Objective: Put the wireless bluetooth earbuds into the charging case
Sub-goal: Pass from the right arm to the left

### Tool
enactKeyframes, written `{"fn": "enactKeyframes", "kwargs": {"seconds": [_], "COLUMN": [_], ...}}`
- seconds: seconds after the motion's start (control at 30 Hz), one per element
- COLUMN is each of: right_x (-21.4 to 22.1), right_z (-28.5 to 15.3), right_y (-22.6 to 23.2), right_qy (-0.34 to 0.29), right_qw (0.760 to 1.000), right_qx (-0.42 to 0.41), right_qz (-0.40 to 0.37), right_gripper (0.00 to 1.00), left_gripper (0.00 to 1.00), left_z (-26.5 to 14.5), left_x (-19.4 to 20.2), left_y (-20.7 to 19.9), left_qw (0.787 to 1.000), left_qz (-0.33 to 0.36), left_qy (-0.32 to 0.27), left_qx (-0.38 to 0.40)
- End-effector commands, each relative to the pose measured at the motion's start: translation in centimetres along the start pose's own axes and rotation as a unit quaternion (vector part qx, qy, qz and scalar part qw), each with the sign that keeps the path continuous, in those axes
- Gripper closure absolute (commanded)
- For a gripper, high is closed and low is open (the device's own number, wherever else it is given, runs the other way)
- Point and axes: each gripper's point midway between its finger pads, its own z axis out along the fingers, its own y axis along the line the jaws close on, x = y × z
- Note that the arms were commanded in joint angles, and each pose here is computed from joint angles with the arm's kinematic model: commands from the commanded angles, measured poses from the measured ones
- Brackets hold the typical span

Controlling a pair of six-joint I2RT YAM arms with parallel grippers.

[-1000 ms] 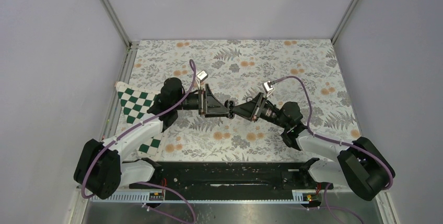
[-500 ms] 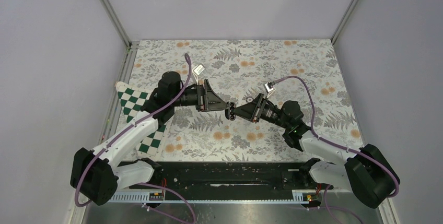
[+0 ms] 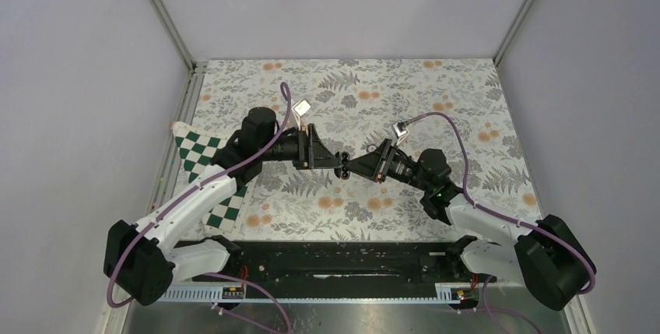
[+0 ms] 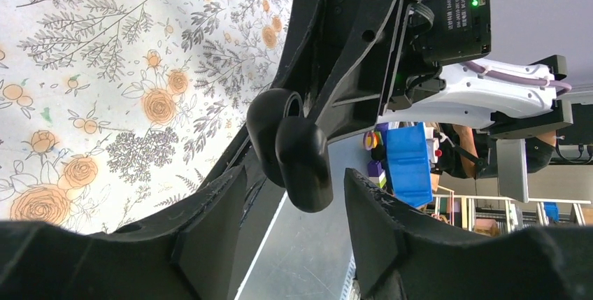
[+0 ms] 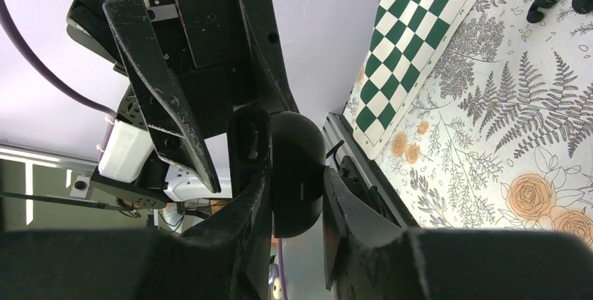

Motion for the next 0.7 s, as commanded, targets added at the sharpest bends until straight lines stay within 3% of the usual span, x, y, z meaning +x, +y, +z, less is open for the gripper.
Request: {"fn": "enactKeyframes", "kwargs": {"seconds": [0.0, 0.2, 0.57, 0.6, 0.67], "right_x": [-0.92, -0.8, -0.69, -0.68, -0.66], "right_z": [0.39, 0.46, 0.43, 0.43, 0.41], "right_y": [2.85, 2.89, 2.47, 2.43, 2.3], "right_qy": [-0.014, -0.012, -0.014, -0.015, -0.015], "right_qw": [0.999, 0.999, 0.999, 0.999, 0.999], "right_qx": [-0.04, -0.042, -0.04, -0.04, -0.038], "right_qz": [-0.029, -0.027, -0.021, -0.021, -0.019], "right_gripper": [0.98, 0.97, 0.96, 0.94, 0.79], "left_gripper": [0.46, 0.48, 0.72, 0.75, 0.84], "left_z": [0.11, 0.41, 0.4, 0.4, 0.4], "left_x": [-0.87, -0.71, -0.72, -0.68, -0.74], "left_y": [-1.43, -1.66, -1.25, -1.16, -1.16], "left_qw": [0.999, 0.999, 0.999, 0.999, 0.999], "left_qz": [0.016, 0.005, 0.003, 0.002, 0.002], "left_qy": [-0.015, -0.012, -0.015, -0.014, -0.015], "left_qx": [0.033, 0.052, 0.039, 0.037, 0.036]}}
